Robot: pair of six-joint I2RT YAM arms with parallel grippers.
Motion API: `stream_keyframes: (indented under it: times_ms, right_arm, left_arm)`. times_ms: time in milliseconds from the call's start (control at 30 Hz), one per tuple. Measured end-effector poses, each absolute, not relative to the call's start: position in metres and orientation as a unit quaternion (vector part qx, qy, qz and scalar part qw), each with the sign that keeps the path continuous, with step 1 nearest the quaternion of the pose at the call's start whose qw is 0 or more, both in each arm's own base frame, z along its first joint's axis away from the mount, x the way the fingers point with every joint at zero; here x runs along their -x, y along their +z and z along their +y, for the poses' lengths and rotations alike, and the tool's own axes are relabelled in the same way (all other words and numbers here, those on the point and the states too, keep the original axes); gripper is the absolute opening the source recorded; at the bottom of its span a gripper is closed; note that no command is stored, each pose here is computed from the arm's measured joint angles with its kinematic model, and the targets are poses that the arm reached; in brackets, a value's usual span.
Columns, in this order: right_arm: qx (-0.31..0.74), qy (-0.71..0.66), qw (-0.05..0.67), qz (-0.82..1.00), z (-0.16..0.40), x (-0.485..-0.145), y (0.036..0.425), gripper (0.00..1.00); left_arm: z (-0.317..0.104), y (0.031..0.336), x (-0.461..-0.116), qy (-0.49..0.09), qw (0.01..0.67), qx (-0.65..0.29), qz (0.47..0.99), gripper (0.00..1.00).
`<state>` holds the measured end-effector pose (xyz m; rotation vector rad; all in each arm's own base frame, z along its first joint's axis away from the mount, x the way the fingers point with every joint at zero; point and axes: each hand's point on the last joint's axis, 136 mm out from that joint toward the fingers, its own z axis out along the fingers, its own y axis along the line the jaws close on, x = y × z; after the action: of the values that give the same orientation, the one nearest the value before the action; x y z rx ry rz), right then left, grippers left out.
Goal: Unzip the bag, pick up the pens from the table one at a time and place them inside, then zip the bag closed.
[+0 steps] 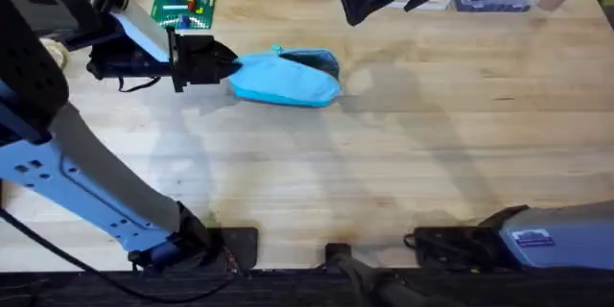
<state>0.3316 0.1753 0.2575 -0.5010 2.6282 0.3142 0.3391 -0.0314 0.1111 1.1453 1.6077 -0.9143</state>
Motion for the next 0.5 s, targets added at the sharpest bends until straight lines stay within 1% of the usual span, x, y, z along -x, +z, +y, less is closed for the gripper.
stream_keyframes:
  times_ms: [233, 300, 333, 500]
  right_arm:
    - [0.198, 0.108, 0.237, 0.945, 0.194, -0.328, 0.260, 0.996]
    - [0.213, 0.100, 0.248, 0.940, 0.205, -0.326, 0.262, 0.996]
    - [0.231, 0.091, 0.267, 0.931, 0.221, -0.324, 0.266, 0.996]
    - [0.244, 0.090, 0.302, 0.917, 0.245, -0.322, 0.276, 0.996]
  left_arm:
    - [-0.031, 0.111, -0.339, -0.372, 0.465, -0.466, 0.654, 0.042]
    - [-0.031, 0.111, -0.339, -0.372, 0.465, -0.466, 0.654, 0.042]
    - [-0.031, 0.111, -0.339, -0.372, 0.465, -0.466, 0.654, 0.042]
    - [-0.031, 0.111, -0.339, -0.372, 0.465, -0.466, 0.654, 0.042]
